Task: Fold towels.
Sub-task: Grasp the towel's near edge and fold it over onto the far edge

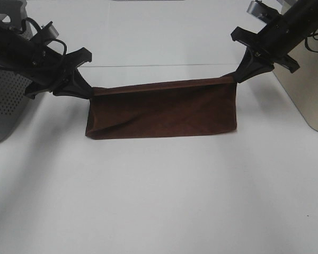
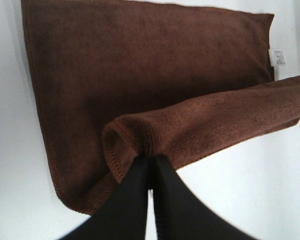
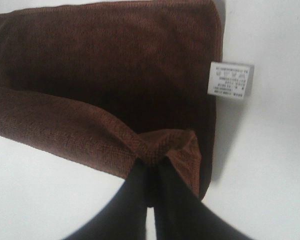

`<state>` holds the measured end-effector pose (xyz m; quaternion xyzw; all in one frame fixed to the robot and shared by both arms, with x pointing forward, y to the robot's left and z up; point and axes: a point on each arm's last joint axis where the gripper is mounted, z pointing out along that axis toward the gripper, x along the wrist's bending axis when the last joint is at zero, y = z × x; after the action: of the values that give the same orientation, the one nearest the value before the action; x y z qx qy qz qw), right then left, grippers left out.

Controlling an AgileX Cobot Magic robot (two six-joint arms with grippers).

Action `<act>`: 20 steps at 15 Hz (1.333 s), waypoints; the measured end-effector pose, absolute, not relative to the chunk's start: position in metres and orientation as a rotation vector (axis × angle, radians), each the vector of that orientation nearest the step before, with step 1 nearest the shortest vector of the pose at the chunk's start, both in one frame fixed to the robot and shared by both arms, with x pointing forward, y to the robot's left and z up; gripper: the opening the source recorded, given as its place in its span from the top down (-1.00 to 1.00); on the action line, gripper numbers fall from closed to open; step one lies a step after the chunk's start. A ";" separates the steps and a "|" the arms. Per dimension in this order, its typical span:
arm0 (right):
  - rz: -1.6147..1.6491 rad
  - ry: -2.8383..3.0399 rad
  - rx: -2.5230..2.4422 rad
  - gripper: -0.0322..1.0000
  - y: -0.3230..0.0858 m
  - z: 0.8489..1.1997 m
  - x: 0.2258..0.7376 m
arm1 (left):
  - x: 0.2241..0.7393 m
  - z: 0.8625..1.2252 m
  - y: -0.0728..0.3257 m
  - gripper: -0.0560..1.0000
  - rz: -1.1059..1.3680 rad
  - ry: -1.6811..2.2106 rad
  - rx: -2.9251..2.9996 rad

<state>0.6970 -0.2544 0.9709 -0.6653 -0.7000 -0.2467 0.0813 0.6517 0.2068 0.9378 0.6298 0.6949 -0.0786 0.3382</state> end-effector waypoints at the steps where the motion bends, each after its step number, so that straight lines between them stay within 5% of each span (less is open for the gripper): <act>1: -0.750 -2.095 -1.988 0.88 -0.254 0.968 0.704 | 0.659 0.938 0.207 0.87 -0.182 1.811 1.631; 16: -0.811 -2.126 -2.036 0.86 -0.227 0.903 0.750 | 0.691 0.889 0.216 0.84 0.010 1.868 1.642; 18: -0.832 -2.160 -2.069 0.67 -0.232 0.903 0.754 | 0.693 0.889 0.218 0.61 0.047 1.854 1.653; 20: -0.834 -2.163 -2.084 0.11 -0.237 0.903 0.755 | 0.694 0.889 0.218 0.02 0.068 1.829 1.670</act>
<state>0.7547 -0.2368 0.9026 -0.6685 -0.6938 -0.2676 0.0121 0.6940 0.2177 0.8887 0.6372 0.6978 0.0258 0.3261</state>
